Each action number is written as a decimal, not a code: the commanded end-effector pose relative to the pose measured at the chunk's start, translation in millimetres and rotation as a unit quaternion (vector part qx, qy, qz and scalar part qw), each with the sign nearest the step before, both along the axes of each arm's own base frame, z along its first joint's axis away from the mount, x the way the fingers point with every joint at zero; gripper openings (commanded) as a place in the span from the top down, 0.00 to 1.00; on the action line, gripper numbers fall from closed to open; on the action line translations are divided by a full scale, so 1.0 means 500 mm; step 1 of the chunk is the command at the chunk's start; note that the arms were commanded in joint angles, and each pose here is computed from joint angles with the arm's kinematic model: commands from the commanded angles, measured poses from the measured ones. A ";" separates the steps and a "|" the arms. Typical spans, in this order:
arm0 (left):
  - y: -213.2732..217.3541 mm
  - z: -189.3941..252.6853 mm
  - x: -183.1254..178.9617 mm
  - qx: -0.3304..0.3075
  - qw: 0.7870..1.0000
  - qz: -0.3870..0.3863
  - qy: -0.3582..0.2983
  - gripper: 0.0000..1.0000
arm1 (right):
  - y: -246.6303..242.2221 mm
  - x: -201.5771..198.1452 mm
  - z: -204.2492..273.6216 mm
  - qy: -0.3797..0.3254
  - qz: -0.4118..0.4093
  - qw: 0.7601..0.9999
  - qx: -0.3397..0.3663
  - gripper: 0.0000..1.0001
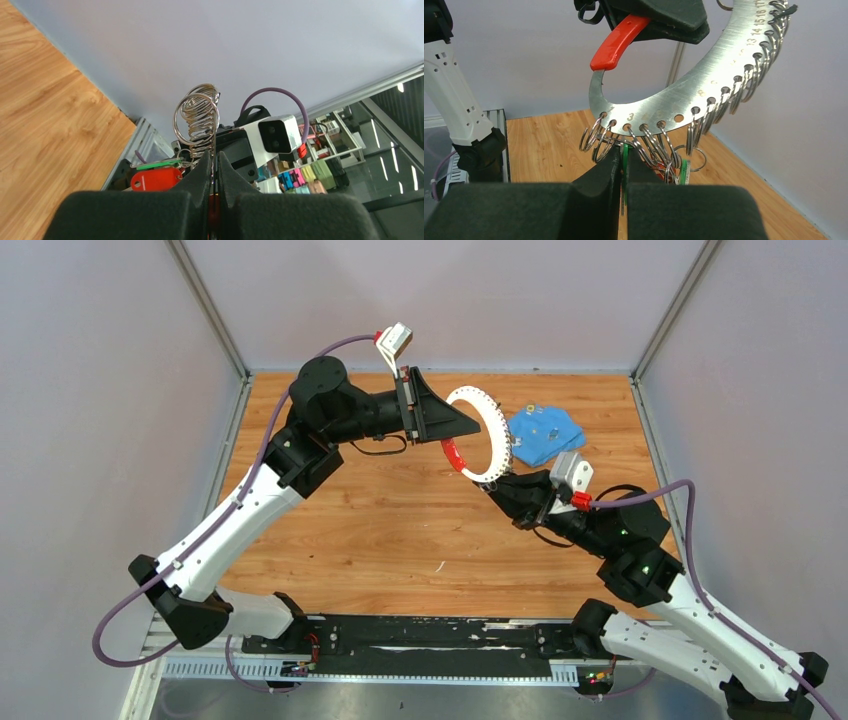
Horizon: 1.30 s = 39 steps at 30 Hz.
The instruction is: Remove the keys from the keyring
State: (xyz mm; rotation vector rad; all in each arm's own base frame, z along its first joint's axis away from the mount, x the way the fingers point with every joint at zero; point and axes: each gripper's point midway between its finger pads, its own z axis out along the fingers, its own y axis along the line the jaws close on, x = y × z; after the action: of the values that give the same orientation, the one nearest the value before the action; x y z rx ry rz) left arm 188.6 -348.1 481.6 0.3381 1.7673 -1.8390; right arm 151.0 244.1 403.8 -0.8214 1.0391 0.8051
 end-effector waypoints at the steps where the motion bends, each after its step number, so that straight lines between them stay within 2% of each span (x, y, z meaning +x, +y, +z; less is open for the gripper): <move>1: 0.004 0.026 -0.020 -0.007 0.999 -0.027 -0.024 1.00 | -0.001 -0.028 0.032 -0.024 0.024 0.999 0.006 0.99; 23: -0.003 0.012 -0.025 0.002 0.998 -0.047 -0.032 1.00 | -0.002 -0.036 0.041 -0.034 0.032 0.999 0.001 0.99; 39: 0.000 0.009 -0.043 0.006 0.997 -0.069 -0.040 1.00 | 0.012 -0.053 0.034 -0.033 0.064 0.997 -0.032 0.99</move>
State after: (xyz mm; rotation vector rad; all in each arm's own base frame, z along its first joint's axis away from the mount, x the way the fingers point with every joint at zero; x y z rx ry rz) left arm 178.7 -352.0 472.7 0.4677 1.7833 -1.8535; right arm 136.2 252.3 398.5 -0.9502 1.0380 0.8391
